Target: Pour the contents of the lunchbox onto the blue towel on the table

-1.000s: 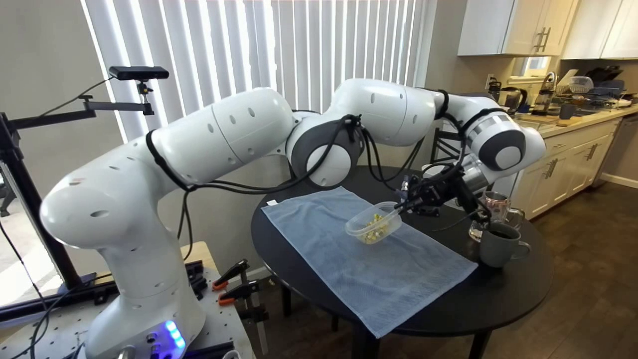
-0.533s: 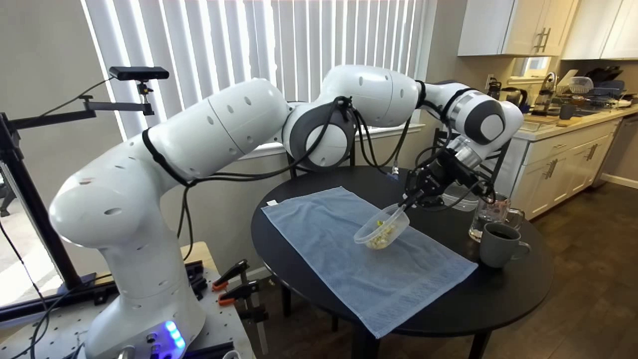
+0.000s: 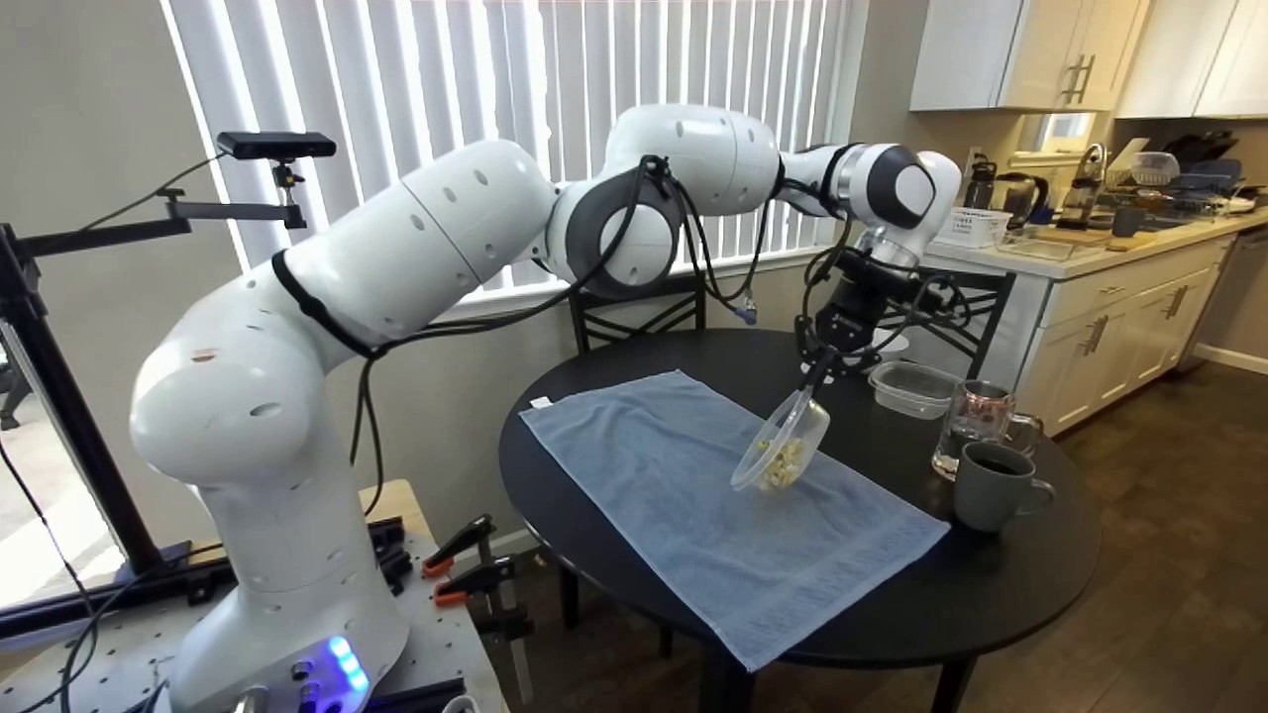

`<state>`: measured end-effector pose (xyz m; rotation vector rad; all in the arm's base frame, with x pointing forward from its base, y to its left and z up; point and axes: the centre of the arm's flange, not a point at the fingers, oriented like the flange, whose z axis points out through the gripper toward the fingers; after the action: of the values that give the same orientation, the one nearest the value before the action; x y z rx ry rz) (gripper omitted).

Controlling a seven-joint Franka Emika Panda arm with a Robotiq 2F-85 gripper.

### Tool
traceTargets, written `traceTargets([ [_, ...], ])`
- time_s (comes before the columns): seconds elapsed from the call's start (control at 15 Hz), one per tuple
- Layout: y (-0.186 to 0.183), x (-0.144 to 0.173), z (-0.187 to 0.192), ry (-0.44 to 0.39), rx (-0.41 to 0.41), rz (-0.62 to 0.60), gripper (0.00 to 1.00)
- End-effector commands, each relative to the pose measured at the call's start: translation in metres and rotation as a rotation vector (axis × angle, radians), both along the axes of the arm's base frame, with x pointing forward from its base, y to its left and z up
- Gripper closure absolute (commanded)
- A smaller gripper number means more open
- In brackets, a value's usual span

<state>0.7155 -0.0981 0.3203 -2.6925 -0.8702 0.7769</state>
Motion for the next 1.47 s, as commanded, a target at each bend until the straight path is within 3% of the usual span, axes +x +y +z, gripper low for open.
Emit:
traceTargets([
  [0.0, 0.012, -0.022, 0.017, -0.050, -0.117, 0.052, 0.95],
  [0.47, 0.030, -0.014, 0.034, -0.127, -0.238, 0.119, 0.95],
  [0.8, 0.070, -0.012, 0.042, -0.185, -0.331, 0.219, 0.95],
  [1.13, 0.124, -0.016, 0.042, -0.228, -0.368, 0.339, 0.95],
  [1.4, 0.141, -0.017, 0.036, -0.233, -0.376, 0.381, 0.95],
])
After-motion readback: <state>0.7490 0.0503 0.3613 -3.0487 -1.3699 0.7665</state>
